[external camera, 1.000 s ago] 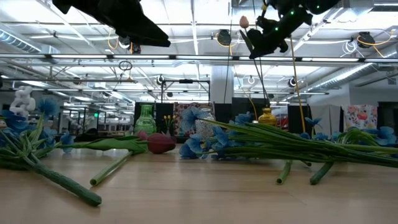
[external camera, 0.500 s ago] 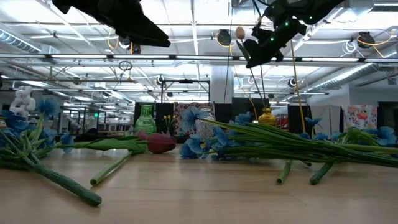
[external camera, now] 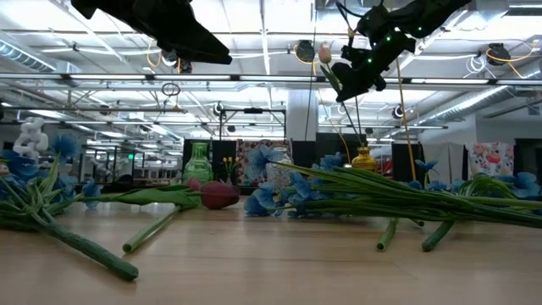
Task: Sort flowers into vase by color
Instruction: Put the left yellow tulip into the orange vase
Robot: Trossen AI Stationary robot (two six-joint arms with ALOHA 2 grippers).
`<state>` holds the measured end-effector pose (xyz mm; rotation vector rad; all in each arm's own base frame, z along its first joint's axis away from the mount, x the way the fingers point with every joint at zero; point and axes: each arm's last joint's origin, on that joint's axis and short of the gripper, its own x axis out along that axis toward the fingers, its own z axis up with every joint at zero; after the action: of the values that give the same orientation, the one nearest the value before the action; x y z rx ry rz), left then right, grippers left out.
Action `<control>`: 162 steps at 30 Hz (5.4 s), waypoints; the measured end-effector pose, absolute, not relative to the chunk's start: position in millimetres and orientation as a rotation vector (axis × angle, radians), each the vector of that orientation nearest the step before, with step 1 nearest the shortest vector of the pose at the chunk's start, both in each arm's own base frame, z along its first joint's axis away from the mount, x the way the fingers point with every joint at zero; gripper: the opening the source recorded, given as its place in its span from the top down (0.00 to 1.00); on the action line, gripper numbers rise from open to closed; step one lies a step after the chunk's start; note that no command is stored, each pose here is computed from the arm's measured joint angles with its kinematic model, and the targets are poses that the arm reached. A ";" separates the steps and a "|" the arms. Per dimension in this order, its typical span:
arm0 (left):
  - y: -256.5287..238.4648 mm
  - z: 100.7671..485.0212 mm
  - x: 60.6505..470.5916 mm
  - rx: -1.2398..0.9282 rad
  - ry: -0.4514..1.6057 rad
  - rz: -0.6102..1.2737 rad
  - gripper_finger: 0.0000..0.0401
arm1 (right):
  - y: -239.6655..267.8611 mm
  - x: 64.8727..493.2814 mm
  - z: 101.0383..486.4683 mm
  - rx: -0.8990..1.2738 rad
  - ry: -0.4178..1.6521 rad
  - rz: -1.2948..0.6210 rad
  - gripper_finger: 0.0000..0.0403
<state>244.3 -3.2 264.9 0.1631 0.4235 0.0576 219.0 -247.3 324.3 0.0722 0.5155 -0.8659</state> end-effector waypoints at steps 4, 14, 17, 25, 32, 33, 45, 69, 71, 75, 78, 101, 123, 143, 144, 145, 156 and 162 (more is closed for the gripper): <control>-3.2 264.9 244.3 0.163 0.423 0.057 0.51 | -246.9 218.7 321.6 0.077 0.526 -0.864 0.99; -3.2 264.9 244.3 0.163 0.423 0.058 0.51 | -243.2 215.4 292.3 0.116 0.603 -0.855 0.96; -3.2 264.9 244.3 0.162 0.423 0.058 0.51 | -241.9 214.2 284.2 0.124 0.623 -0.853 0.94; -3.2 265.0 244.4 0.162 0.422 0.058 0.51 | -240.9 213.3 274.2 0.125 0.620 -0.855 0.93; -3.2 265.0 244.4 0.162 0.422 0.058 0.51 | -241.1 212.1 273.3 0.140 0.629 -0.889 0.93; -3.2 265.0 244.4 0.162 0.422 0.058 0.51 | -241.0 212.0 273.2 0.141 0.631 -0.889 0.93; -3.3 264.6 244.2 0.162 0.427 0.057 0.51 | -239.7 210.3 270.9 0.171 0.655 -0.910 0.77; -4.0 265.0 244.3 0.137 0.421 0.059 0.51 | -145.1 160.2 341.7 0.308 0.547 -0.802 0.39; -5.2 265.2 244.4 0.138 0.418 0.054 0.51 | -129.0 161.8 344.8 0.322 0.549 -0.727 0.40; -7.4 265.3 244.4 0.139 0.417 0.042 0.51 | -92.6 170.5 345.0 0.354 0.591 -0.568 0.42; -8.7 265.3 244.4 0.140 0.416 0.036 0.51 | -65.7 179.4 342.0 0.368 0.636 -0.491 0.44; -17.0 265.2 243.9 -0.089 0.411 0.052 0.51 | 89.0 241.7 201.4 0.326 0.914 -0.142 0.51; -43.3 223.5 266.5 -0.035 0.583 -0.027 0.51 | 84.1 288.8 151.0 0.156 1.066 -0.188 0.51; -43.3 223.9 267.2 -0.038 0.575 -0.026 0.51 | 81.4 292.5 136.3 0.107 1.105 -0.200 0.92; -43.3 223.9 267.2 -0.038 0.575 -0.026 0.51 | 81.4 292.4 136.8 0.105 1.105 -0.198 0.95; -43.3 223.9 267.2 -0.038 0.575 -0.026 0.51 | 81.2 292.2 138.2 0.103 1.101 -0.196 0.97; -43.2 223.8 267.2 -0.038 0.575 -0.025 0.51 | 73.0 279.5 192.2 0.117 0.897 -0.265 0.99; -43.2 223.7 267.1 -0.077 0.577 -0.013 0.51 | 64.7 260.3 240.5 0.086 0.678 -0.345 1.00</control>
<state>267.1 -43.2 223.7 -0.0770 0.5772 -0.0131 260.3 64.7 240.5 0.0860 0.6781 -0.3450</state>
